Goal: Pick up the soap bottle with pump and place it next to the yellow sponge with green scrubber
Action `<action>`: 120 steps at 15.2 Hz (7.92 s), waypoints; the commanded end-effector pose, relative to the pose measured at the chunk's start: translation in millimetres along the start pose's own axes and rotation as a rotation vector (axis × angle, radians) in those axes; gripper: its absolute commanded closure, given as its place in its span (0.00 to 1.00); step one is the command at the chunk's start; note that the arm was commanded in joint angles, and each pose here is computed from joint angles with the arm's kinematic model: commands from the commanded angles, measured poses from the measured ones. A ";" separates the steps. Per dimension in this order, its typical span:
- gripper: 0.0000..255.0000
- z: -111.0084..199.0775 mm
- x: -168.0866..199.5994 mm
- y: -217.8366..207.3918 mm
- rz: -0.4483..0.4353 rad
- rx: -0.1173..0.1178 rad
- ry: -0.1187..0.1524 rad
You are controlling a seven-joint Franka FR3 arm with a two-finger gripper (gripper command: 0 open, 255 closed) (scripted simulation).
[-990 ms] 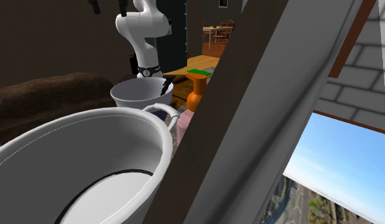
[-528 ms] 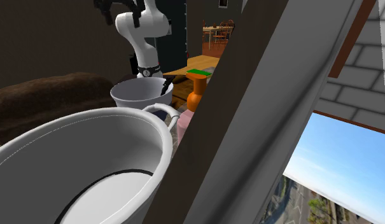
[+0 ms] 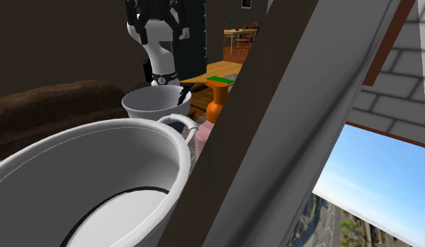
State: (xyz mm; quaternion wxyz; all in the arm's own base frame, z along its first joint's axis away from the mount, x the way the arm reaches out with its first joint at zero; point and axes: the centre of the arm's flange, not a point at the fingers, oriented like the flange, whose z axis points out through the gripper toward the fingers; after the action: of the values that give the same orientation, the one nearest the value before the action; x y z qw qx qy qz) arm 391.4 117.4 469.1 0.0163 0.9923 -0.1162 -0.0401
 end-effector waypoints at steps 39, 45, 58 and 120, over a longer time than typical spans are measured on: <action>1.00 112.9 107.1 -208.5 0.104 0.065 0.080; 1.00 108.0 106.5 -208.3 0.104 0.065 0.080; 1.00 39.6 101.3 -205.4 0.104 0.065 0.080; 1.00 -136.2 -229.7 -204.2 0.104 0.065 0.080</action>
State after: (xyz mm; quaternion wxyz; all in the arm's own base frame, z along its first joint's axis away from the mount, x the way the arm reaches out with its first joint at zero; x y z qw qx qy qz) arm 239.2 368.1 613.1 -0.0094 0.9858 -0.1677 0.0044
